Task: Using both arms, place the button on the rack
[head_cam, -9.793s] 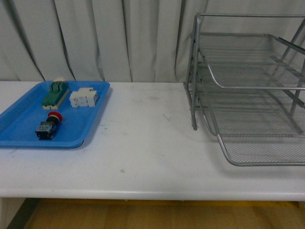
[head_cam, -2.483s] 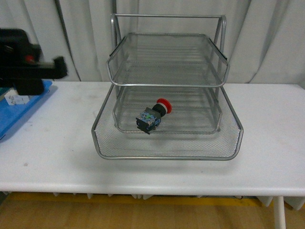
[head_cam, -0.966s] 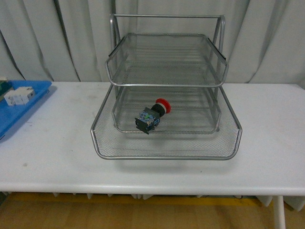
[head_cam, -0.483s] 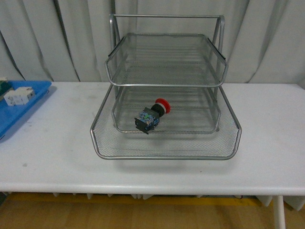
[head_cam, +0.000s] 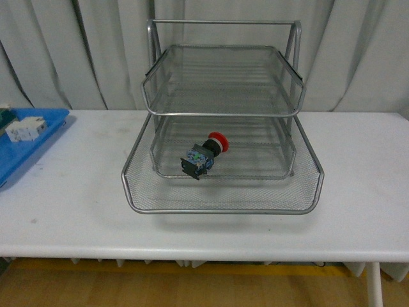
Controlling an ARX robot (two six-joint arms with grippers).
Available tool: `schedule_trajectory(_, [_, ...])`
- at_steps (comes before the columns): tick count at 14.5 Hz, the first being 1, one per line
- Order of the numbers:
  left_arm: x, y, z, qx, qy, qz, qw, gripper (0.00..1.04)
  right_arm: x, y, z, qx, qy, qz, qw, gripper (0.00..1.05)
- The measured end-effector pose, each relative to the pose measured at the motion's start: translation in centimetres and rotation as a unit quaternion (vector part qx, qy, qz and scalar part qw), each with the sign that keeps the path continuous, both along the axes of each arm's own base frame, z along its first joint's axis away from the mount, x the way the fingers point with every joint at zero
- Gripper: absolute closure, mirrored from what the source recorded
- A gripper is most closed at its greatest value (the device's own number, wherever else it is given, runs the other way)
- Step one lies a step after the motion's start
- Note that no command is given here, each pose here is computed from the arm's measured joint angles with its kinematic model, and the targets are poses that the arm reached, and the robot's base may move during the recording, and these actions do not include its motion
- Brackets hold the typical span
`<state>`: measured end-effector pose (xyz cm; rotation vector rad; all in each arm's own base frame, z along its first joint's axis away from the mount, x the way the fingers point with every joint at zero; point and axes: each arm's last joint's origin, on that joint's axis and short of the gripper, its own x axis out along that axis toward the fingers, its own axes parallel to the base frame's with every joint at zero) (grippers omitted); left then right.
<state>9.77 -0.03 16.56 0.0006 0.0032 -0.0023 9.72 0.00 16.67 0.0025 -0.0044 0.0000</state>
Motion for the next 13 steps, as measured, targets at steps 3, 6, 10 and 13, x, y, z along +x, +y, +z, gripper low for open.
schedule_trajectory(3, [0.0,0.0,0.0,0.0,0.0,0.0,1.0,0.44,0.0,0.0,0.0,0.0,0.0,0.0,1.0,0.06])
schedule_trajectory(6, [0.0,0.0,0.0,0.0,0.0,-0.001,1.0,0.06,0.6,0.1,-0.2,-0.041,0.119,0.052,0.991,0.06])
schedule_trajectory(10, [0.0,0.0,0.0,0.0,0.0,0.0,1.0,0.07,6.2,1.4,0.7,0.008,0.218,0.13,0.967,0.07])
schedule_trajectory(13, [0.0,0.0,0.0,0.0,0.0,0.0,1.0,0.07,11.9,5.0,-1.4,0.098,0.335,0.179,0.92,0.52])
